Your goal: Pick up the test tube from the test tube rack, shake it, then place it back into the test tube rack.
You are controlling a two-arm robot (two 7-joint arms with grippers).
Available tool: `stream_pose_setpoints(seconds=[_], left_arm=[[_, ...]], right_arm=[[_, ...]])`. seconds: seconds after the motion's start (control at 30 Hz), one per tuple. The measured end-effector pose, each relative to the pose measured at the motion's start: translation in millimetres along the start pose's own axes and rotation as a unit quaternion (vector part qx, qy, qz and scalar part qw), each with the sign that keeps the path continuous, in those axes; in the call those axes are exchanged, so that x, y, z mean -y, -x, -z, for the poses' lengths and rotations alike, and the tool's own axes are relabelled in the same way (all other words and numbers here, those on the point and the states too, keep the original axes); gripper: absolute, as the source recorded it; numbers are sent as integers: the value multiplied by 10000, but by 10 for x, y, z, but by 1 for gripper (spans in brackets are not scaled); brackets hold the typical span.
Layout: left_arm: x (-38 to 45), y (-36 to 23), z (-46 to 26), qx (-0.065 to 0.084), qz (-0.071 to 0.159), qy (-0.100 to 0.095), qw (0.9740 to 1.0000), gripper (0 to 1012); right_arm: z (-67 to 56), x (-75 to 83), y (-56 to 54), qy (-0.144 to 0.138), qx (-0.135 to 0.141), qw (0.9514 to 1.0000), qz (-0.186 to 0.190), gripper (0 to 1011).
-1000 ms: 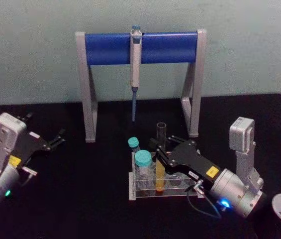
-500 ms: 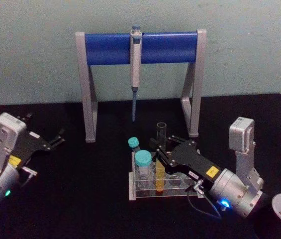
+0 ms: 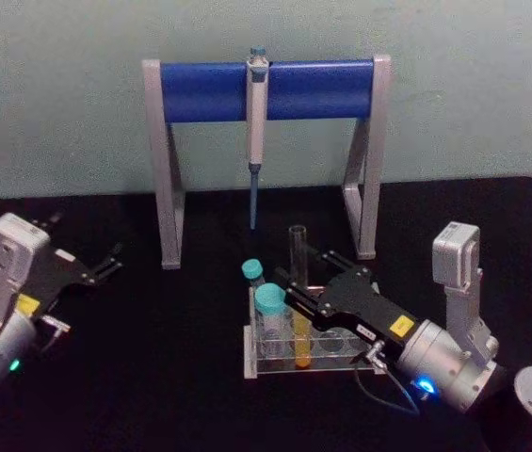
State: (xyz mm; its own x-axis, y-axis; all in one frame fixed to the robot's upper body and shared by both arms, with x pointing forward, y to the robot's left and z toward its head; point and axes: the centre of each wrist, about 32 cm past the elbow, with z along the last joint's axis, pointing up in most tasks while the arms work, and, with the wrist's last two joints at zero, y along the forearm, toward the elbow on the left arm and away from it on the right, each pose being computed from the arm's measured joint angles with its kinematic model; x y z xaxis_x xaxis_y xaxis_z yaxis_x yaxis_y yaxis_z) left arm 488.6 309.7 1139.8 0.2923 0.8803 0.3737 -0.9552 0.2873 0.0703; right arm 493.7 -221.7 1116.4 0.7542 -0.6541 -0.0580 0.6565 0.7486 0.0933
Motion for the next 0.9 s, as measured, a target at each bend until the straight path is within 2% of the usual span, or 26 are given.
stream_pose_setpoints(seconds=[0.3,0.47,0.9], left_arm=[[0,0,0,0,0,0,10000,1001],[0,0,0,0,0,0,10000,1001],[0,0,0,0,0,0,10000,1001]], right_arm=[[-2,-1,0,-9,0,10000,-3,876],[-2,-1,0,-12,-1,10000,-2,999],[-2,-1,-1,-18,-3,10000,-2,1000]])
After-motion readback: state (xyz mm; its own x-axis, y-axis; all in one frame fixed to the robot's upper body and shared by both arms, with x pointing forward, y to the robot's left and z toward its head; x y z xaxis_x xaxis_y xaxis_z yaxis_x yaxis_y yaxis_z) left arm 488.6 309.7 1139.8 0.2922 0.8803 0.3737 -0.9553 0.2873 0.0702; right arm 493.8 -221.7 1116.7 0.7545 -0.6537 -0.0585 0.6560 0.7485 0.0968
